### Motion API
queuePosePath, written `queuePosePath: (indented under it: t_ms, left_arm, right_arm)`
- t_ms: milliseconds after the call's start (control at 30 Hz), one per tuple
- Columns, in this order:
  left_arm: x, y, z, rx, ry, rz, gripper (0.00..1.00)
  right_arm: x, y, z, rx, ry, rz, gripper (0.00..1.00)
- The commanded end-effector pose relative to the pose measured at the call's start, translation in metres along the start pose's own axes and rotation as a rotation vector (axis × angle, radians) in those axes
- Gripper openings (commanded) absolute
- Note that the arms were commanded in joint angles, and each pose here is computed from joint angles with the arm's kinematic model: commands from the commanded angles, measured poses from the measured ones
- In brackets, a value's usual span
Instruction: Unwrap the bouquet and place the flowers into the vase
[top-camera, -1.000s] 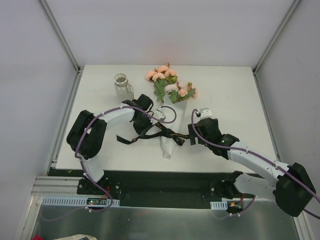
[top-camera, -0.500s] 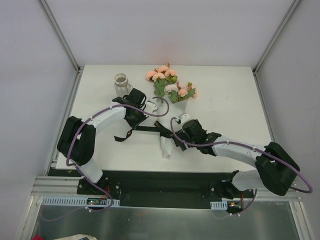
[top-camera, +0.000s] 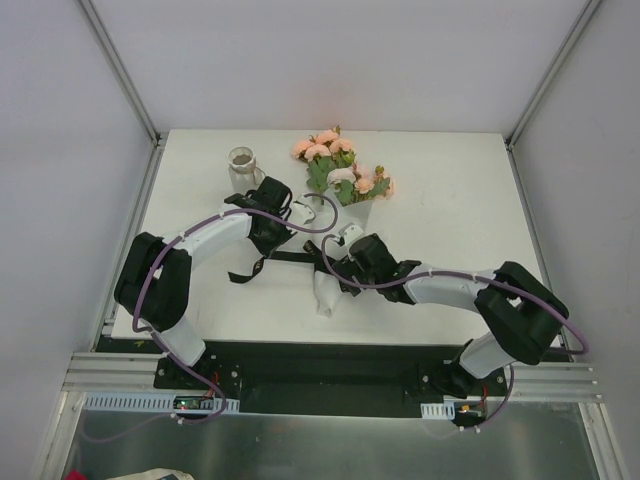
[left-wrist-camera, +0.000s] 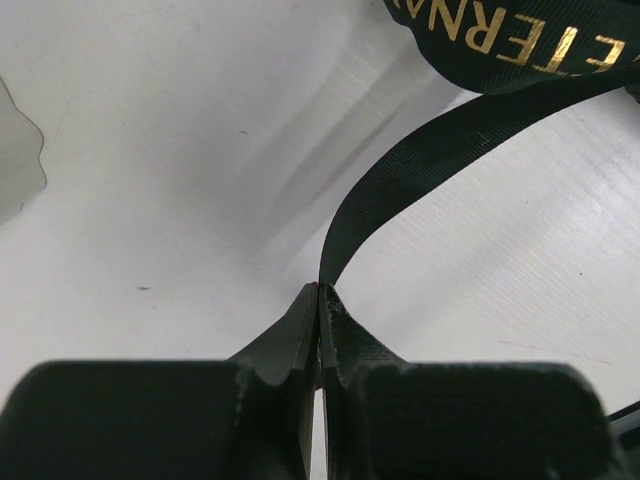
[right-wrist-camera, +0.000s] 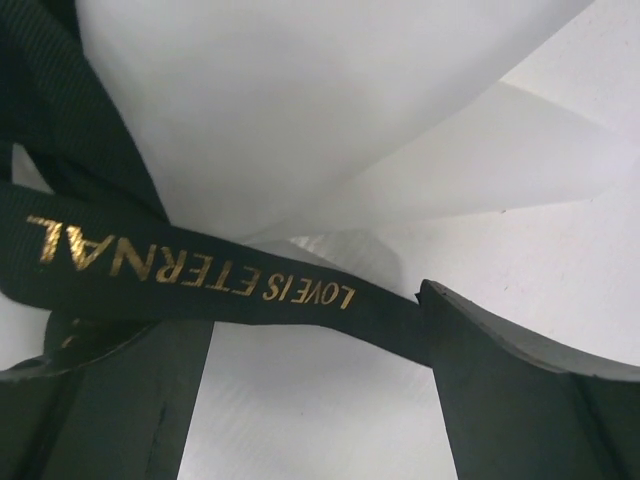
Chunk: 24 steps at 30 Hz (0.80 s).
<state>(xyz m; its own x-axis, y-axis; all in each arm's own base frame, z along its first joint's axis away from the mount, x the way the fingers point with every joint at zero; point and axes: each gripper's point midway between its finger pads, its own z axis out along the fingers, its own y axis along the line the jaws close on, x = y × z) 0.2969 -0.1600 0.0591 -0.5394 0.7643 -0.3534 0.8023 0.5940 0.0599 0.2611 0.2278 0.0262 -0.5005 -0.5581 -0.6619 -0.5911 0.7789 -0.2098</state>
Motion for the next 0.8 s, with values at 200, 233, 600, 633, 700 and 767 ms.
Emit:
queuePosePath:
  t_ms: [200, 233, 600, 633, 700, 767]
  left_arm:
    - [-0.005, -0.001, -0.006, -0.007, -0.013, 0.023, 0.0]
    - [-0.004, -0.001, -0.005, -0.007, -0.011, 0.026, 0.0]
    - [-0.016, -0.002, -0.021, -0.029, -0.033, 0.012, 0.0]
    - [-0.015, -0.002, -0.025, -0.037, -0.028, 0.001, 0.0]
    - [-0.016, 0.005, -0.04, -0.089, -0.045, -0.01, 0.0]
    - [-0.013, 0.012, -0.059, -0.125, -0.068, -0.047, 0.0]
  right_arm:
    - [-0.01, 0.033, 0.015, -0.244, -0.034, 0.002, 0.61]
    - [-0.009, 0.033, 0.017, -0.249, -0.031, 0.008, 0.57]
    - [-0.014, 0.002, -0.007, -0.125, -0.062, 0.108, 0.01]
    - [-0.023, -0.01, -0.018, -0.085, -0.097, 0.136, 0.01]
    - [-0.02, -0.035, -0.031, 0.016, -0.103, 0.189, 0.01]
    - [-0.031, -0.064, -0.054, 0.115, -0.172, 0.246, 0.01]
